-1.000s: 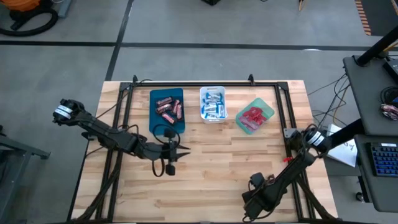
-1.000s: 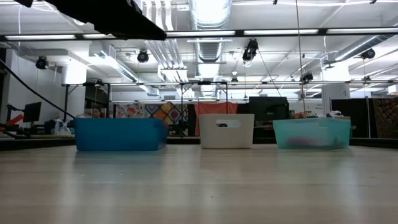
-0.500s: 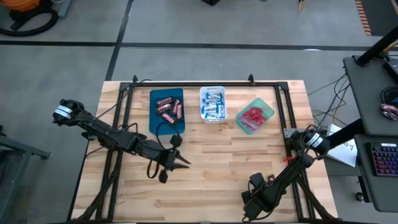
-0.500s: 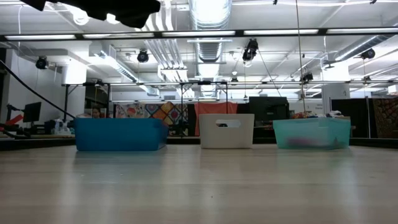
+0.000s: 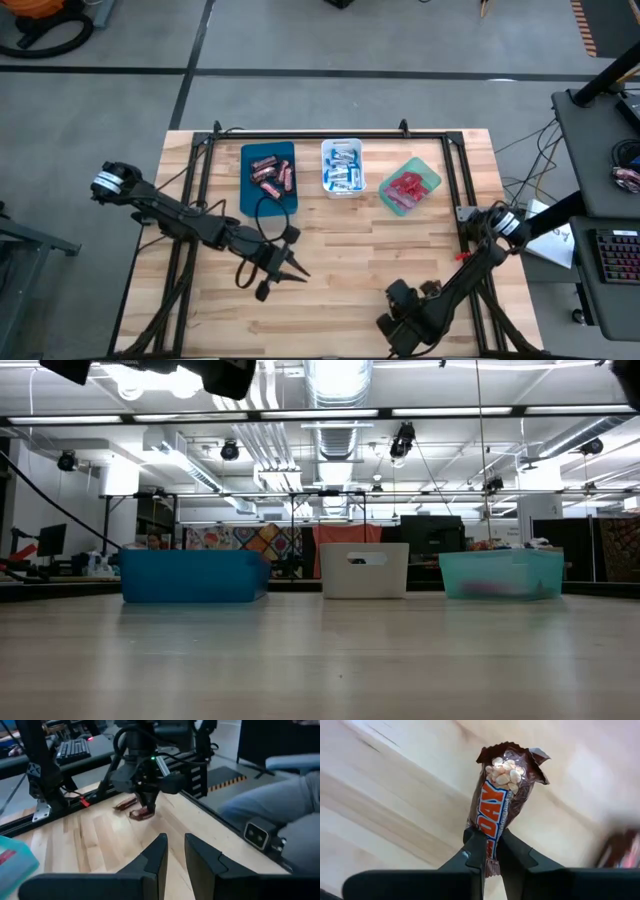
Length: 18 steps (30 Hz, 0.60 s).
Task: Sort candy
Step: Put the brown chocolate into the blue bin
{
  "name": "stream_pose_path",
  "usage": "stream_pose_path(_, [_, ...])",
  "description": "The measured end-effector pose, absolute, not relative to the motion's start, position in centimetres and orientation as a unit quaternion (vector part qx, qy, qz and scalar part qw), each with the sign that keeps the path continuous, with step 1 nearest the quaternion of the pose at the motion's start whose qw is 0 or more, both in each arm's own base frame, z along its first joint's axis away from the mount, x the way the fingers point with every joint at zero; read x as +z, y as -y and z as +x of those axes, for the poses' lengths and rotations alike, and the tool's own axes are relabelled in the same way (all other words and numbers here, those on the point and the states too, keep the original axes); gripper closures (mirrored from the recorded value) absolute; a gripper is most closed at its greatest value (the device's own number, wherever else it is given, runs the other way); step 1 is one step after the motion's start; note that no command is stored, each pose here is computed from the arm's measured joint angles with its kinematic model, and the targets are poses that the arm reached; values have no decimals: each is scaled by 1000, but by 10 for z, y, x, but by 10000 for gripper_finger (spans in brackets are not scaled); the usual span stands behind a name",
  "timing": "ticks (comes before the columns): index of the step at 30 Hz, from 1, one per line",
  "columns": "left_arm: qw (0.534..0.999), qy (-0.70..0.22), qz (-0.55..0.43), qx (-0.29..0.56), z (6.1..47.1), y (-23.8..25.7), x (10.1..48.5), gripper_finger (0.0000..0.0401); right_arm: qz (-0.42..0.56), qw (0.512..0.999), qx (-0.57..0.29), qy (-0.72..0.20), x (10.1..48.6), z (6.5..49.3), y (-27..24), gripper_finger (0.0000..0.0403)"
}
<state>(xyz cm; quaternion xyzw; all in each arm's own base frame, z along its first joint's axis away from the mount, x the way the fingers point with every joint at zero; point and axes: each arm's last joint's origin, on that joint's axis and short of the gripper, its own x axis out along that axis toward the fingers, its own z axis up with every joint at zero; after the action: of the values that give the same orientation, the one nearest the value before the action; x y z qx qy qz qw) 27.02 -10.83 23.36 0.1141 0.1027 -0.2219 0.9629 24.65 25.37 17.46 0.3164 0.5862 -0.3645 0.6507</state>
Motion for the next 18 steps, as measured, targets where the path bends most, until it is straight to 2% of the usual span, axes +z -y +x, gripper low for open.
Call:
stream_pose_path(6, [970,-91,67,-215,282,113,223,351,219,740,-305,-558,184,263,-245,370])
stream_pose_path(12, [976,-101,-12,-192,288,114,216,346,56,821,-271,-499,187,275,-232,370])
stream_pose_path(18, [984,-119,-68,-116,293,112,207,323,-114,865,-240,-425,192,291,-225,370])
